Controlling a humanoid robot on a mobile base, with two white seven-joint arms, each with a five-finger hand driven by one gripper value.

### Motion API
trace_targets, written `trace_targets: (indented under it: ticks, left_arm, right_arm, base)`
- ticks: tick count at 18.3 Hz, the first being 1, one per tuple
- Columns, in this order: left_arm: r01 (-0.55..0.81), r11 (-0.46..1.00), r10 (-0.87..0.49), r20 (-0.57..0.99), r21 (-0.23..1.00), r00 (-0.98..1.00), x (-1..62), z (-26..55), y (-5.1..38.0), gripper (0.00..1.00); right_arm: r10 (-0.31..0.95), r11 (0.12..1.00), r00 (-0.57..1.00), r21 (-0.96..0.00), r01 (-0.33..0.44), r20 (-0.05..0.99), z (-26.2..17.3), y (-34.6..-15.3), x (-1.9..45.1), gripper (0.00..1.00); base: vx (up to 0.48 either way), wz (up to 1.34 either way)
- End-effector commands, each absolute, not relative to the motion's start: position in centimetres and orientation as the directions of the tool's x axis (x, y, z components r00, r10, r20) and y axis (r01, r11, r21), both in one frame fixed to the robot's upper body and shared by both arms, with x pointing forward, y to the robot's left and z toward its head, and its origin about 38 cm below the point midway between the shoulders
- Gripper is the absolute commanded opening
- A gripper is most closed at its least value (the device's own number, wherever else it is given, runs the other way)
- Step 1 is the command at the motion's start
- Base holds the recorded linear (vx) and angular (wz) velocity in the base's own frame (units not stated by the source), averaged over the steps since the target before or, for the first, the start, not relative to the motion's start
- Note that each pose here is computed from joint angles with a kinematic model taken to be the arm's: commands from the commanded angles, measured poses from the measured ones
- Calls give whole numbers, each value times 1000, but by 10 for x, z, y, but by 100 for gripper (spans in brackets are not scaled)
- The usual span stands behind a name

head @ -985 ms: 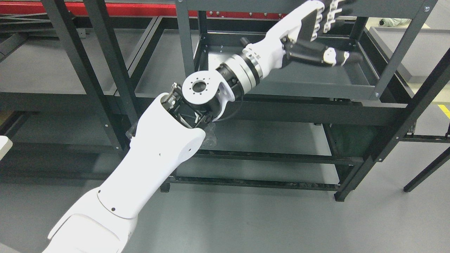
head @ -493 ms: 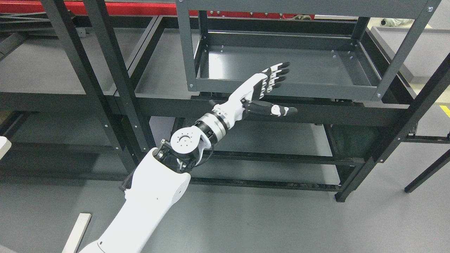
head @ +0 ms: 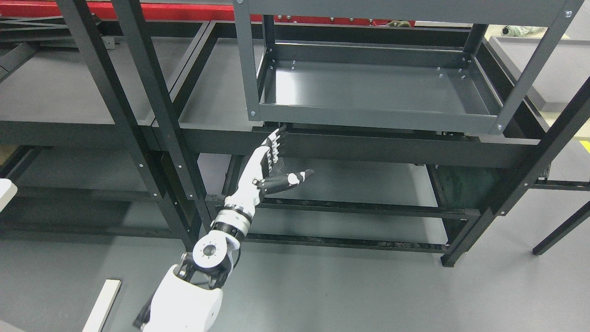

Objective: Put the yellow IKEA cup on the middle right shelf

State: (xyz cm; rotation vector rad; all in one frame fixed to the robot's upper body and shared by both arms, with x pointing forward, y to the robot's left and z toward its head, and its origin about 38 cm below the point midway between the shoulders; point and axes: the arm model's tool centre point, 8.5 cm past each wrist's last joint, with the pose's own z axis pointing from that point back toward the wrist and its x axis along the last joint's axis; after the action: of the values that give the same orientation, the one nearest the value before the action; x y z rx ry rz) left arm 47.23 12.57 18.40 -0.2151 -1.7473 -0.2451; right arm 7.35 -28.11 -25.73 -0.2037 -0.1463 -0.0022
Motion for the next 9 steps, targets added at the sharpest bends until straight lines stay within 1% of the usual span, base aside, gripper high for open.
trace_targets:
  ticks: [1,3,7,9]
  left_arm:
    - [141,990,40,965,-3,-259,441,177,185,99]
    - [147,989,63,941,-14,-333,422,176,187,99]
    - [132,991,64,958,-28,-278,403,150,192,99]
    - [98,995,60,957,-33,-285,403,152,205,99]
  right_arm:
    - [6,977,991,-213,22,132,-257,-291,64,99]
    - [6,977,991,-213,22,132,-257,-291,64,99]
    - [6,977,991,-213,22,132,-257,-291,64,99]
    - [6,977,991,-213,22,132,-257,-291,64,99]
  base:
    - [0,0]
    - [0,0]
    - [7,1]
    - [0,0]
